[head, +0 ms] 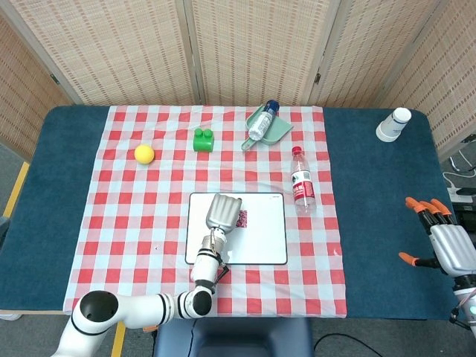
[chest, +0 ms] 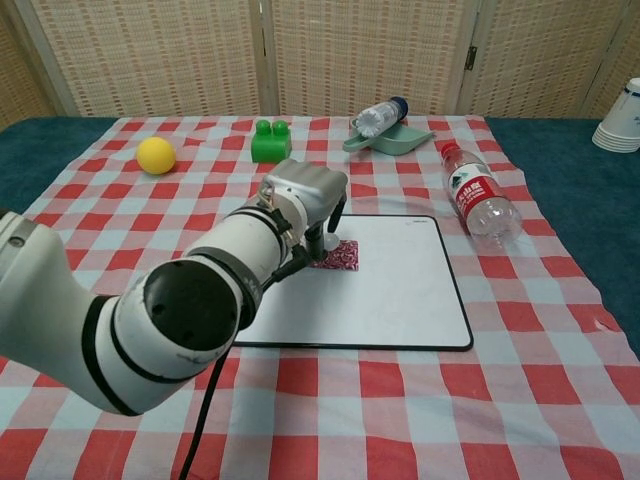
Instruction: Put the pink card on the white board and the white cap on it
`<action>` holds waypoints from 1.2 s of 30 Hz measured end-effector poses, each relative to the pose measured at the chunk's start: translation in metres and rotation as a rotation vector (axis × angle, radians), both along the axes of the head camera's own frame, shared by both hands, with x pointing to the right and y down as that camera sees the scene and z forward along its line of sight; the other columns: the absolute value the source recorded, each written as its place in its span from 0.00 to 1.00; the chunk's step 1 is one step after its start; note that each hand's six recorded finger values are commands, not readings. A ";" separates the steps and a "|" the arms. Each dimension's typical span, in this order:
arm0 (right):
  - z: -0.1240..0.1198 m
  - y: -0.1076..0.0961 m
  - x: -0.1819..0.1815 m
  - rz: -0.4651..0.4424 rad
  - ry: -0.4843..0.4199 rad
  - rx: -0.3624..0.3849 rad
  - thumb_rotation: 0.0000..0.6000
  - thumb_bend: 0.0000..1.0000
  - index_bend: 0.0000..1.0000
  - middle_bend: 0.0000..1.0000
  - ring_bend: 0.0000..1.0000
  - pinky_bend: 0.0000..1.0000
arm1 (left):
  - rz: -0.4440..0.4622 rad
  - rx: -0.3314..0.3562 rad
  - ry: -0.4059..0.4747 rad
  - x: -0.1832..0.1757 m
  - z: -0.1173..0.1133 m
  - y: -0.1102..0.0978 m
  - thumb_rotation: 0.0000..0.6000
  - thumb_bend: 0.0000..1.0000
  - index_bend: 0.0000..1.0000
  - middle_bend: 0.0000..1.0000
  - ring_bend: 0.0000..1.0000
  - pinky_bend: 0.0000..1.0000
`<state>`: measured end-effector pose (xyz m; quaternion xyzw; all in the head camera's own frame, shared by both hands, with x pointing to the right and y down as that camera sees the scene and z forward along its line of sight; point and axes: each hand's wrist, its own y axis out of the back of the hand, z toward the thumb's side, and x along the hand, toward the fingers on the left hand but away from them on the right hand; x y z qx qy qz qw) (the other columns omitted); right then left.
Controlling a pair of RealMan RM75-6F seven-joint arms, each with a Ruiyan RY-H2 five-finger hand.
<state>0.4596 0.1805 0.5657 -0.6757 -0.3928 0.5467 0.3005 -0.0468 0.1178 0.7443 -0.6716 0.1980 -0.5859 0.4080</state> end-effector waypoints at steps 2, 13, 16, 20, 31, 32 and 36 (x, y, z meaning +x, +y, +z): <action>0.000 0.000 0.000 -0.001 0.000 -0.001 1.00 0.03 0.04 0.15 0.07 0.07 | -0.004 -0.001 0.001 -0.001 0.001 0.000 1.00 0.31 0.53 1.00 1.00 1.00; 0.001 0.000 -0.001 -0.002 0.002 -0.001 1.00 0.03 0.04 0.15 0.07 0.07 | -0.019 -0.011 0.014 -0.003 0.003 0.002 1.00 0.27 0.50 1.00 1.00 1.00; 0.001 0.000 -0.001 0.000 0.003 -0.002 1.00 0.03 0.04 0.15 0.07 0.07 | -0.025 -0.013 0.026 -0.002 0.003 0.002 1.00 0.24 0.47 1.00 1.00 1.00; 0.001 0.000 -0.001 0.000 0.004 -0.001 1.00 0.03 0.04 0.15 0.07 0.07 | -0.029 -0.012 0.041 -0.001 0.002 0.002 1.00 0.22 0.44 1.00 1.00 1.00; 0.001 0.001 -0.003 -0.010 0.006 -0.001 1.00 0.03 0.04 0.15 0.07 0.07 | -0.060 0.026 0.085 -0.012 -0.012 -0.007 1.00 0.22 0.39 1.00 1.00 1.00; 0.002 0.001 -0.003 -0.012 0.006 -0.002 1.00 0.03 0.04 0.15 0.07 0.07 | -0.069 0.032 0.091 -0.016 -0.015 -0.009 1.00 0.22 0.40 1.00 1.00 1.00; 0.002 0.003 -0.006 -0.022 0.007 -0.002 1.00 0.03 0.04 0.15 0.07 0.07 | -0.131 0.094 0.124 -0.052 -0.034 -0.023 1.00 0.23 0.43 0.97 1.00 1.00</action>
